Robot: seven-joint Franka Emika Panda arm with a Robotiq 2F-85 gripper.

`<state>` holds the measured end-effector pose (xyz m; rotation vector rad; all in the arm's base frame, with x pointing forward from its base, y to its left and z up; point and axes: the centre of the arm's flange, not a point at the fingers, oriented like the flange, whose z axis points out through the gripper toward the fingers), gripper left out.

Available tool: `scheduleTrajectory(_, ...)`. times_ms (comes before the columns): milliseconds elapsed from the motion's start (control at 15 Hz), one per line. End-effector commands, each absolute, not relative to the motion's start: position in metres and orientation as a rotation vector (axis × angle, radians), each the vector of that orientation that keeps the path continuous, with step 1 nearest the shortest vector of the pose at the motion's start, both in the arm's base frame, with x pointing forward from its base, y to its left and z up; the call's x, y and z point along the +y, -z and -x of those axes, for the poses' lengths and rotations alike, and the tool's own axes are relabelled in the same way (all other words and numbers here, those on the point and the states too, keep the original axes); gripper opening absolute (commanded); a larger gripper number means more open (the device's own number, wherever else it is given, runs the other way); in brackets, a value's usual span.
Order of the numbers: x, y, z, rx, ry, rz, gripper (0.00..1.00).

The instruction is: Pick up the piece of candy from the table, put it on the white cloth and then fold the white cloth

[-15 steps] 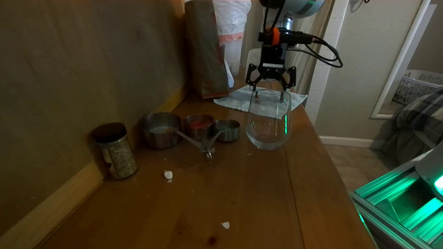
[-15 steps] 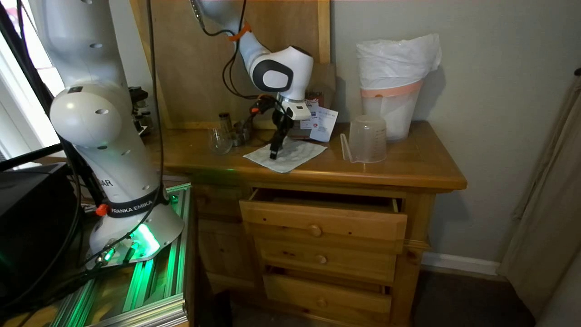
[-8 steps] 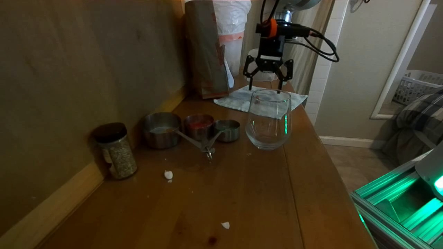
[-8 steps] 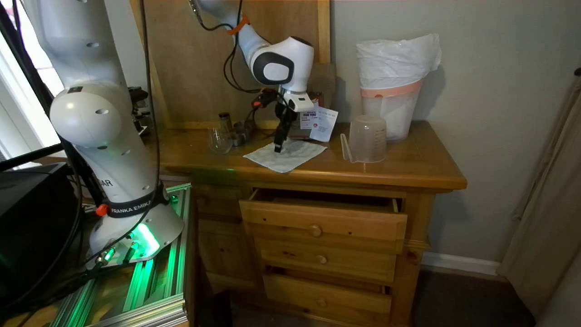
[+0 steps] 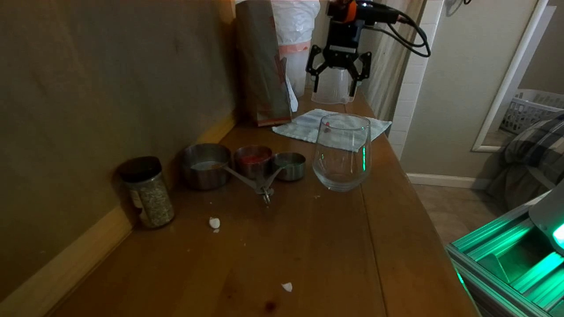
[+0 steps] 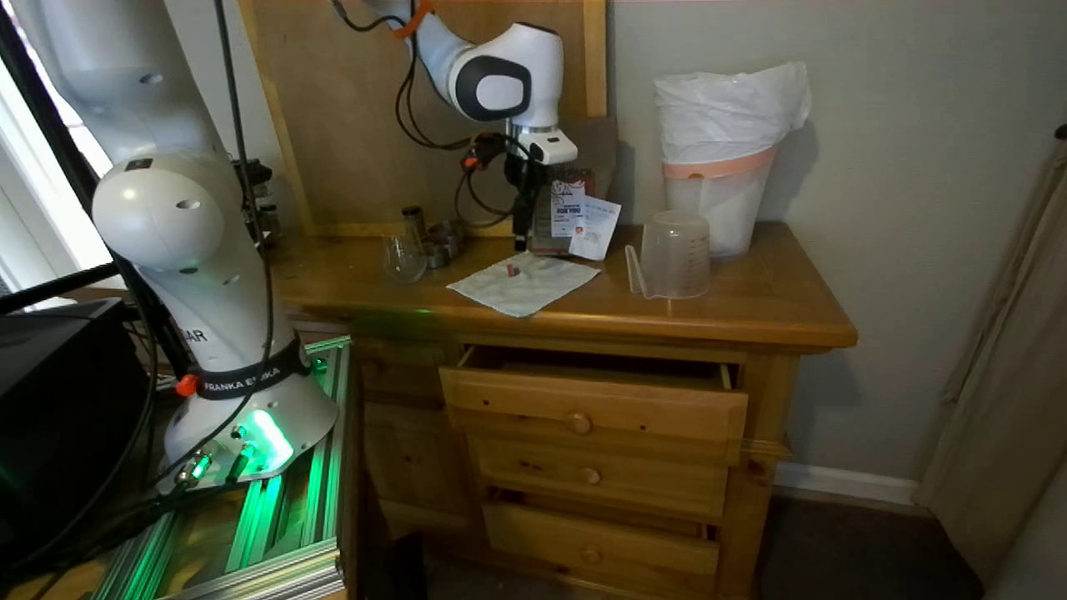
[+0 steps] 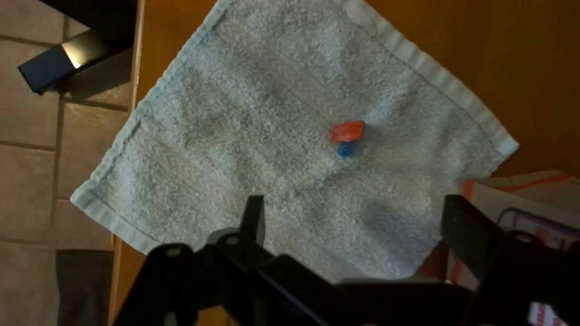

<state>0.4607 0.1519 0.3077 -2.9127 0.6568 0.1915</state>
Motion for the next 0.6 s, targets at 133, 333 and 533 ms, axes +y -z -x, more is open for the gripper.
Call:
scheduleTrajectory(133, 0.185, -0.355, -0.446, 0.401, -0.046, 2.978, 1.0)
scheduleTrajectory(333, 0.21, -0.368, -0.437, 0.331, -0.033, 2.995, 1.0)
scheduleTrajectory(533, 0.237, -0.367, -0.43, 0.286, 0.003, 3.034, 1.0)
